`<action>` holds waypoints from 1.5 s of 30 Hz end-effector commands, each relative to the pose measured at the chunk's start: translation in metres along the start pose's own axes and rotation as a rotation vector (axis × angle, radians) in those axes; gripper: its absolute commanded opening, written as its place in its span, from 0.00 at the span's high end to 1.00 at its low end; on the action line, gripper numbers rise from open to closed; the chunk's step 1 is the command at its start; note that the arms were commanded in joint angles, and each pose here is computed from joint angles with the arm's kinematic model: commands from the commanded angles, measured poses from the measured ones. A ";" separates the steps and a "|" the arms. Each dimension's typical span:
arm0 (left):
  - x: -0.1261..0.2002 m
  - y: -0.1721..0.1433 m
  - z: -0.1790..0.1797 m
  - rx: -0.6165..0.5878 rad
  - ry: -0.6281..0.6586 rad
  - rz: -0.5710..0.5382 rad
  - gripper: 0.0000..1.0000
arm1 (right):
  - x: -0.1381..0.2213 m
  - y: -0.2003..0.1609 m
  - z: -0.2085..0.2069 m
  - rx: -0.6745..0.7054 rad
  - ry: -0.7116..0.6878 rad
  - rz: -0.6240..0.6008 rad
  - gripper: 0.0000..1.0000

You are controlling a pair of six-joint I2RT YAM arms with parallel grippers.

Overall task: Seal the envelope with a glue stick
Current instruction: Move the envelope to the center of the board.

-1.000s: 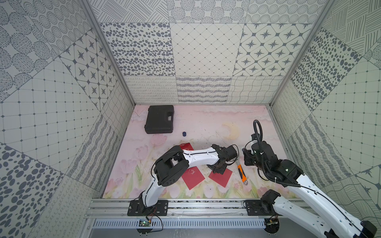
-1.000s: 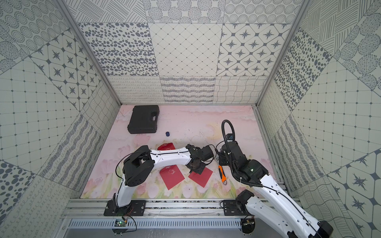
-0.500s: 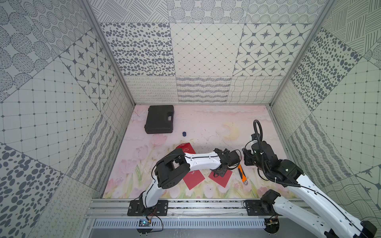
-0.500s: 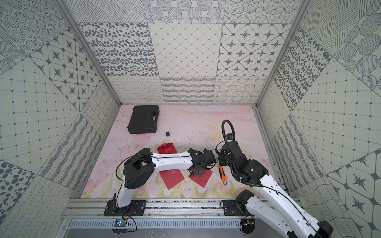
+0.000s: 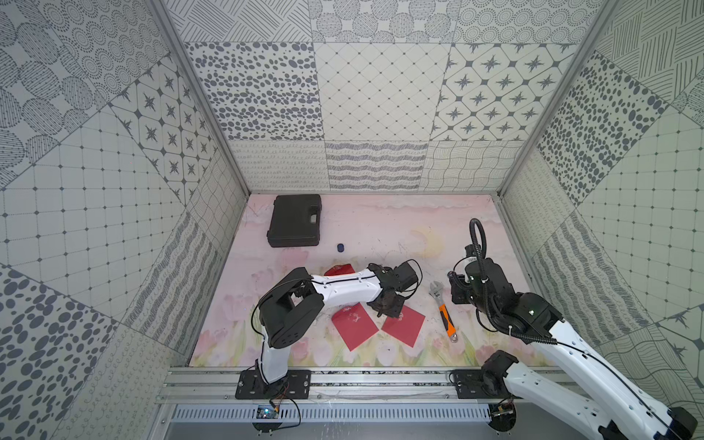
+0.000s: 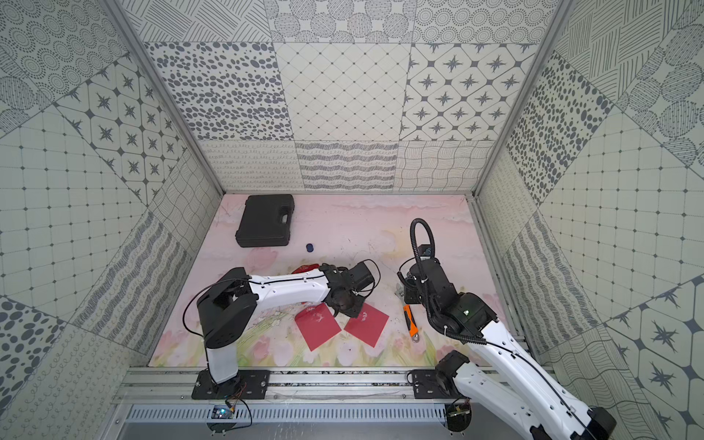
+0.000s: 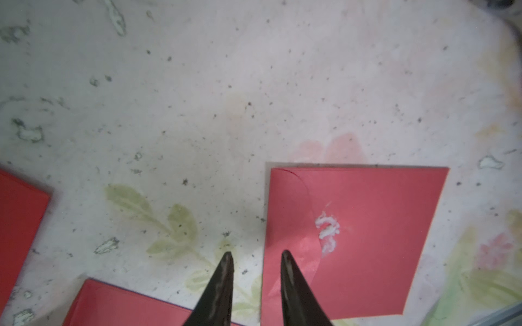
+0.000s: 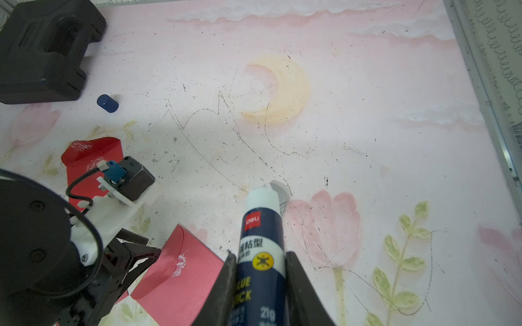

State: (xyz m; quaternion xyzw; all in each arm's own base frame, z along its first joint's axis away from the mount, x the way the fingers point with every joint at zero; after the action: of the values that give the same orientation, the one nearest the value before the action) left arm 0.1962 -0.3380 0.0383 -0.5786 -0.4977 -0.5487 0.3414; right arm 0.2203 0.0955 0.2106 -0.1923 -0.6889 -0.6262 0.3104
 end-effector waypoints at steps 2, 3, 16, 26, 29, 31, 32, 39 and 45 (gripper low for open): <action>-0.004 -0.011 -0.009 0.076 -0.133 0.086 0.67 | 0.006 0.018 0.002 -0.049 0.013 -0.039 1.00; -0.005 -0.013 -0.010 0.076 -0.142 0.095 0.67 | 0.006 0.018 0.003 -0.051 0.017 -0.036 1.00; -0.022 -0.022 -0.062 0.087 -0.390 0.241 0.68 | 0.012 0.033 0.009 -0.061 0.043 -0.052 1.00; -0.021 -0.019 -0.088 0.045 -0.468 0.272 0.68 | 0.016 0.036 0.008 -0.062 0.047 -0.062 1.00; -0.010 -0.010 -0.082 0.052 -0.464 0.203 0.69 | 0.017 0.036 0.009 -0.063 0.049 -0.062 1.00; -0.001 -0.005 -0.074 0.058 -0.446 0.158 0.68 | 0.016 0.035 0.009 -0.064 0.051 -0.060 1.00; 0.004 -0.002 -0.068 0.062 -0.430 0.135 0.69 | 0.016 0.036 0.009 -0.065 0.053 -0.061 1.00; 0.031 -0.015 -0.001 0.053 -0.158 0.041 0.66 | 0.012 0.037 0.013 -0.055 0.062 -0.052 1.00; 0.055 -0.042 0.069 0.103 0.082 0.008 0.63 | 0.008 0.041 0.019 -0.049 0.080 -0.050 1.00</action>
State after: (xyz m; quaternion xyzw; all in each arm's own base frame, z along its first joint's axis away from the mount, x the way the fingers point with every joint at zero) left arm 0.1722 -0.3351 0.0812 -0.6368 -0.5496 -0.4464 0.3053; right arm 0.2291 0.1119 0.2275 -0.1843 -0.6697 -0.6403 0.3280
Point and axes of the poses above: each gripper's point midway between its finger pads, its own x axis back along the fingers, its own z axis along the line the jaws close on, y = z × x, the point moved 1 cm from there along x, back along the fingers, and after that the axes turned 10 degrees about x, right-handed, at the moved point
